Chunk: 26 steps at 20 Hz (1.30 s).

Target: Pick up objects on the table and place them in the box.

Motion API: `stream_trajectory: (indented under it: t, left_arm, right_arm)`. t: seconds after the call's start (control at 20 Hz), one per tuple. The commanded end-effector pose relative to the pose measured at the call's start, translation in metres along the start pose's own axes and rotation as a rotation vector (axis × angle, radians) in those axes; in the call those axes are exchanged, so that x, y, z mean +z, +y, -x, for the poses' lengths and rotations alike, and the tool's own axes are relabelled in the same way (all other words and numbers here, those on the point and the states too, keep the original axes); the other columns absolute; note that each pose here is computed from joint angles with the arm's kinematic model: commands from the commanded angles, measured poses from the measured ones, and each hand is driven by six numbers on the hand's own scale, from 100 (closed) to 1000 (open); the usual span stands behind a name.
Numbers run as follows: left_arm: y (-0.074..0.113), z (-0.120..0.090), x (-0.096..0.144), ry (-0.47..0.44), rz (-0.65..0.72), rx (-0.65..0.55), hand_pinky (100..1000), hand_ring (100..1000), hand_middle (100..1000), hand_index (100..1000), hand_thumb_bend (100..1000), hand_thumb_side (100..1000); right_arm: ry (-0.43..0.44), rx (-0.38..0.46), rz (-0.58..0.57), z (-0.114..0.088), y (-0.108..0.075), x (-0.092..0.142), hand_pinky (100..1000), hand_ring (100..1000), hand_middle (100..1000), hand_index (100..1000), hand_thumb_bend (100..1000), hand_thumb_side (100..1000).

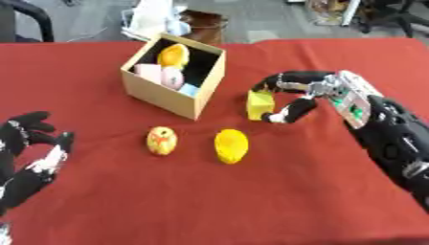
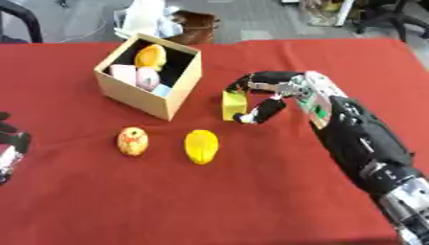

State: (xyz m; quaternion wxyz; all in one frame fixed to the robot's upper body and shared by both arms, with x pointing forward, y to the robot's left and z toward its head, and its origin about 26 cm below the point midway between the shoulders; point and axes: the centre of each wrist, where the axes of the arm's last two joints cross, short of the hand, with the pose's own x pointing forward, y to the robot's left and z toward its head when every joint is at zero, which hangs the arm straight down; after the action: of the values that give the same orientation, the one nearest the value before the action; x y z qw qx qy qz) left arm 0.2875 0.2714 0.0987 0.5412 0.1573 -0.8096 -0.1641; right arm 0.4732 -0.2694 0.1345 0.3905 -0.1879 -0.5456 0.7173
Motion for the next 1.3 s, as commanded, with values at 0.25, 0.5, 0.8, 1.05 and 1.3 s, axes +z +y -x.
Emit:
stream_trajectory:
  t: [0.25, 0.5, 0.8, 1.05, 1.3]
  left_arm:
    - [0.003, -0.004, -0.001, -0.016, 0.0, -0.009, 706, 556, 562, 771, 454, 432]
    - [0.003, -0.004, -0.001, -0.017, 0.0, -0.008, 706, 557, 562, 771, 452, 433]
    - [0.003, -0.004, -0.002, -0.018, 0.001, -0.008, 706, 559, 562, 772, 450, 434]
    - [0.003, -0.005, -0.002, -0.02, 0.004, -0.009, 707, 560, 562, 772, 447, 435]
    - [0.003, -0.005, -0.002, -0.021, 0.006, -0.008, 707, 560, 562, 772, 447, 435]
  right_arm:
    - [0.048, 0.014, 0.054, 0.007, -0.004, 0.0, 768, 750, 758, 896, 221, 512]
    - [0.043, 0.032, 0.187, 0.004, -0.011, -0.001, 726, 630, 537, 730, 147, 339]
    - [-0.024, 0.073, 0.321, -0.011, -0.046, 0.003, 710, 578, 472, 674, 100, 242]
    - [-0.073, 0.124, 0.403, -0.032, -0.093, 0.007, 719, 579, 478, 682, 128, 192]
    - [-0.077, 0.14, 0.421, -0.039, -0.105, 0.007, 719, 579, 478, 682, 128, 192]
